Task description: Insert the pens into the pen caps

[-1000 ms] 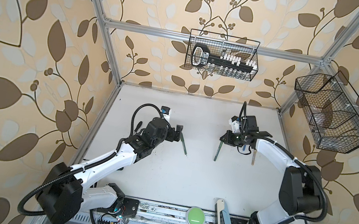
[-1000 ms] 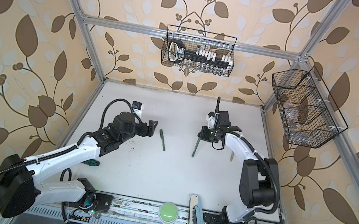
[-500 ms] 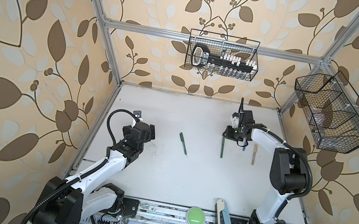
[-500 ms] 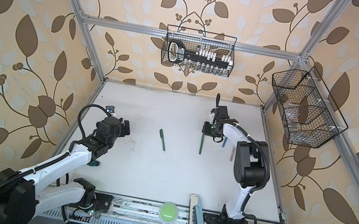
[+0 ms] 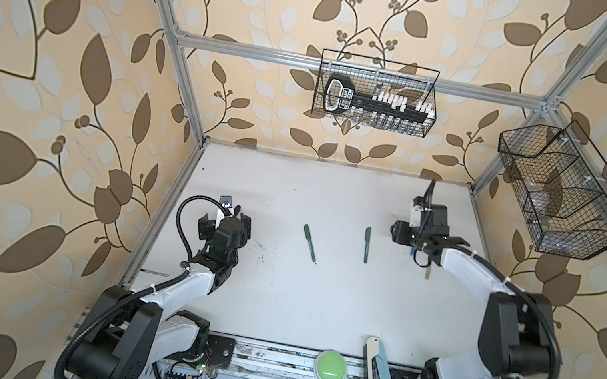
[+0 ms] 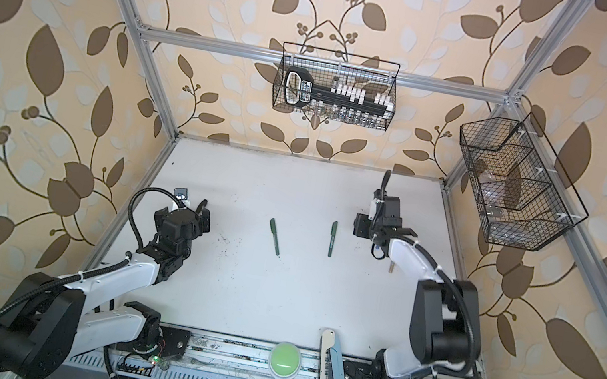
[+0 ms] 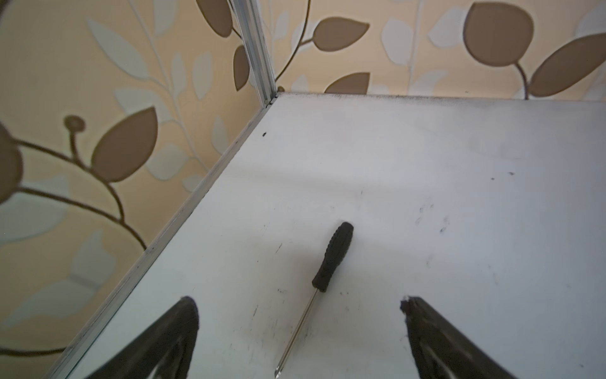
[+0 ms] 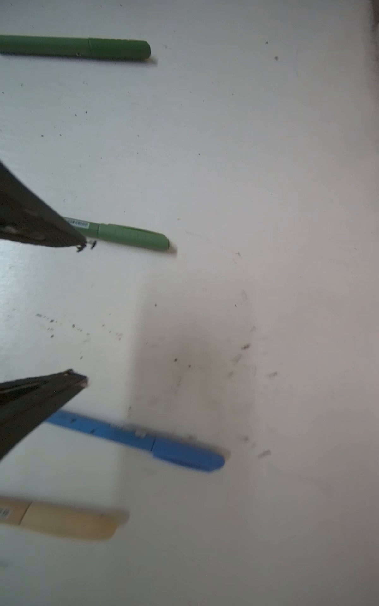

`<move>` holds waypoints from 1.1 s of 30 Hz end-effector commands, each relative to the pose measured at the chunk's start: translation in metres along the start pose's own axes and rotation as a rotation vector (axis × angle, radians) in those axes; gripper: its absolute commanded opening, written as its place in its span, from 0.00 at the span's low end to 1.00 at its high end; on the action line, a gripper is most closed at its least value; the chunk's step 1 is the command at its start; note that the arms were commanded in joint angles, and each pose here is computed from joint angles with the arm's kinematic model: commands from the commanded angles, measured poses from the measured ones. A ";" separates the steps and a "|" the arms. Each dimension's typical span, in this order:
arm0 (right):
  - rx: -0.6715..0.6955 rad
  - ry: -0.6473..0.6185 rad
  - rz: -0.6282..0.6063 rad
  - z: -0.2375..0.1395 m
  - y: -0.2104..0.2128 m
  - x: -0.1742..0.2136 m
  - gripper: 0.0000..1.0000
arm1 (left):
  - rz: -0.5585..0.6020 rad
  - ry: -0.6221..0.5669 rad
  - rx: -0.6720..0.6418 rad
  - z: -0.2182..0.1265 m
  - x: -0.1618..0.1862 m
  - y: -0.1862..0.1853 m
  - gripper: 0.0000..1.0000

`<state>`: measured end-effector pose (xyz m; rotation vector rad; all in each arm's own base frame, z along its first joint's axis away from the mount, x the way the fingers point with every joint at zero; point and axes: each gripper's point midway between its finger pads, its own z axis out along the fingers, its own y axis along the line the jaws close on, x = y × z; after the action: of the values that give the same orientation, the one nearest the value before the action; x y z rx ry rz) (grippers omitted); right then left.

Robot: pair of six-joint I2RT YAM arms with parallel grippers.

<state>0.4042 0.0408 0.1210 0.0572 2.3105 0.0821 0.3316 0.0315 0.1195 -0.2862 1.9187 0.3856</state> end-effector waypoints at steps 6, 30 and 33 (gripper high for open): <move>0.359 -0.397 0.052 -0.037 -0.093 0.014 0.74 | -0.092 -0.087 -0.010 0.018 -0.031 0.007 0.99; 0.196 -0.536 -0.041 -0.041 -0.062 0.034 1.00 | -0.127 0.045 0.020 0.058 0.019 0.005 0.99; 0.201 -0.538 -0.041 -0.042 -0.063 0.034 1.00 | -0.127 0.045 0.021 0.058 0.018 0.005 0.99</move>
<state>0.3418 -0.0235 0.1036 0.1435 1.8237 -0.1723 0.3620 0.0592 0.0627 -0.3877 2.0026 0.3129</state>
